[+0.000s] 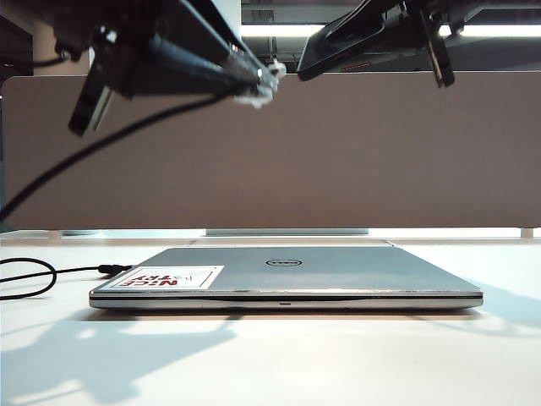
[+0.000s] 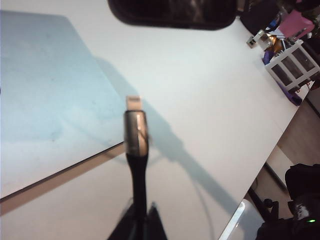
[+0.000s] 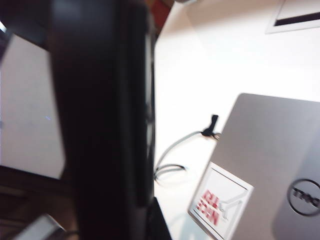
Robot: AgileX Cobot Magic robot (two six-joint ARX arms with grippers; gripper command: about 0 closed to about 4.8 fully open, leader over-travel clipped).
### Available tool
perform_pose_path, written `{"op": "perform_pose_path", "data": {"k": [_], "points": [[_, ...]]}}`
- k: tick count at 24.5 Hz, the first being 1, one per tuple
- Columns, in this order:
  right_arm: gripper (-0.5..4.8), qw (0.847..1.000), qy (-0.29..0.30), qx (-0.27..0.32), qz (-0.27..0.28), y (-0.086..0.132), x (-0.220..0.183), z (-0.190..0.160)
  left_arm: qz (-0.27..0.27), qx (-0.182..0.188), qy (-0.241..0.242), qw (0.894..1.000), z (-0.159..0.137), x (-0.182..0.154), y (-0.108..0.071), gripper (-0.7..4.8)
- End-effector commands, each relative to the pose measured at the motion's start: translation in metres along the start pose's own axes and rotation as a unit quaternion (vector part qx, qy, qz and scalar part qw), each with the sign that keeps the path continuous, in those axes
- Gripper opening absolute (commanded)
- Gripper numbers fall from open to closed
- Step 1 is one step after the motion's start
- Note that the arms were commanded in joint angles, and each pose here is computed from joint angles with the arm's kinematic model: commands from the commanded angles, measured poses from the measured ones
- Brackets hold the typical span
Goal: Pick up the charging cable and the phone, plug the charging cable into the charging port on the phone, and finally place them back on the table.
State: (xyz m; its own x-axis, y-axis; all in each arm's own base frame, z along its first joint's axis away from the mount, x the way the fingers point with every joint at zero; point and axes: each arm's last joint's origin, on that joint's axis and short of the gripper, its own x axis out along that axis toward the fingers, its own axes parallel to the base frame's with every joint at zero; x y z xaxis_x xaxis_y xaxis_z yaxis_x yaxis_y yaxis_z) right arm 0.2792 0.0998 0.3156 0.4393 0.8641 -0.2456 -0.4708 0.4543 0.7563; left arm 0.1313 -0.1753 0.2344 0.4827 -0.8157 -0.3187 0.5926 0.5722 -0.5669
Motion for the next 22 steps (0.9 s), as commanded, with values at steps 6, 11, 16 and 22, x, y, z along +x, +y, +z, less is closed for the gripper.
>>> {"op": "perform_pose_path", "data": {"k": [6,11,16,22], "points": [[-0.05,0.998,-0.024,0.025,0.059,-0.028,0.014,-0.018,0.006,-0.025,0.008,1.0,-0.024,0.017,0.019,-0.07],[-0.05,0.996,-0.011,0.055,0.068,-0.049,0.026,-0.027,0.018,-0.051,0.023,0.998,-0.04,0.017,0.03,-0.07],[-0.05,0.991,0.003,0.101,0.088,-0.069,0.04,-0.032,0.019,-0.078,0.024,0.996,-0.047,0.016,0.035,-0.07],[-0.05,0.987,0.005,0.131,0.09,-0.077,0.046,-0.033,0.008,-0.085,0.01,0.996,-0.044,0.016,0.033,-0.07]]}}
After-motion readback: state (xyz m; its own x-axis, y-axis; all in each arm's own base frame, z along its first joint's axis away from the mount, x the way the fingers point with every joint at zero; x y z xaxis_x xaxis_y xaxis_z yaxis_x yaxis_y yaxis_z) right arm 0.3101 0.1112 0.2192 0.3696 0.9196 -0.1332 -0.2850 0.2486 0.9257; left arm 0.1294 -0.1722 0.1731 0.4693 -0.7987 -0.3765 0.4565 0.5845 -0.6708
